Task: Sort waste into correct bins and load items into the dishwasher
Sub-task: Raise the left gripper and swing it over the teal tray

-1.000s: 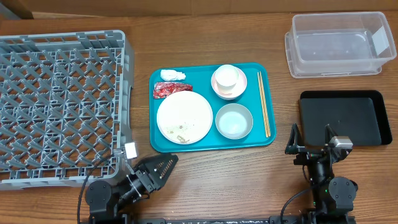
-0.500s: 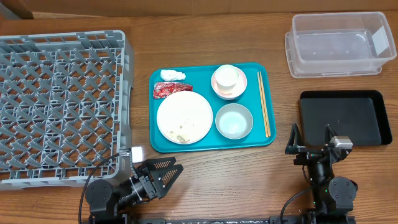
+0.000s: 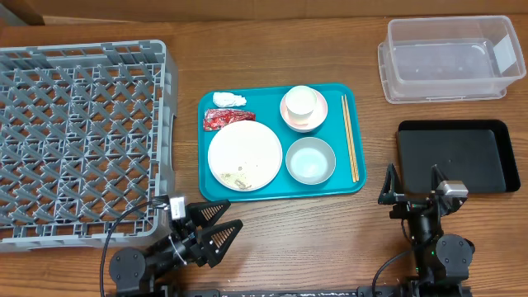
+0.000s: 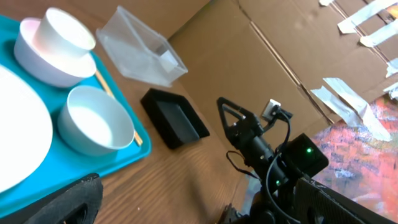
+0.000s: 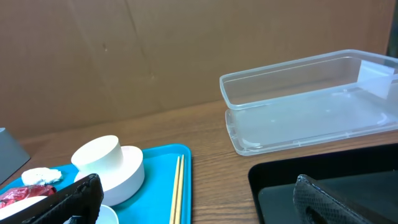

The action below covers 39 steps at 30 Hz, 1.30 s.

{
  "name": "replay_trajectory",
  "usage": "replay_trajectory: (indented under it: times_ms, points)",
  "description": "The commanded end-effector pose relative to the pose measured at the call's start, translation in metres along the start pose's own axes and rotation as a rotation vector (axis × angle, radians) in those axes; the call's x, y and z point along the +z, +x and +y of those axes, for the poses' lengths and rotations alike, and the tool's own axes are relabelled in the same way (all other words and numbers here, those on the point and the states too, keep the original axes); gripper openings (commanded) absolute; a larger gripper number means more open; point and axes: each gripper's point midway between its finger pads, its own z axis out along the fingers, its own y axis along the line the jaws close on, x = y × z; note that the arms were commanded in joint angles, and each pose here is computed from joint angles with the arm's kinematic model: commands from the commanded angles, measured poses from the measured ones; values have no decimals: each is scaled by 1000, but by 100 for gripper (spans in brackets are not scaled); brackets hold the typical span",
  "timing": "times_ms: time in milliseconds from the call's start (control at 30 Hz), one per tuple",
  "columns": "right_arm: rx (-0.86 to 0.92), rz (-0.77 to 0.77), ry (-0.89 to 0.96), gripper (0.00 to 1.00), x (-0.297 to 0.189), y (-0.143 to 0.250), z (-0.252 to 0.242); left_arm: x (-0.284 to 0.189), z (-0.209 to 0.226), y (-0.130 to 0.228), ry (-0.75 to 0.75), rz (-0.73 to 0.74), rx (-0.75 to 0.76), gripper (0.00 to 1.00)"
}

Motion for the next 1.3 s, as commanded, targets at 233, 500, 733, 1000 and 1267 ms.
replay_trajectory:
  times_ms: [233,500,733,1000,1267]
  points:
    - [-7,-7,0,100,0,1,0,-4,-70,-70,-40,-134,313,100]
    - [-7,-7,0,100,0,1,0,24,-70,-119,-111,34,315,100]
    - [-7,-7,0,100,0,1,0,69,-32,-154,-500,249,397,100]
    - [-7,-6,0,100,0,1,0,145,-32,-151,-909,463,790,100]
    - [-7,-6,0,100,0,1,0,218,-40,-159,-814,391,727,100]
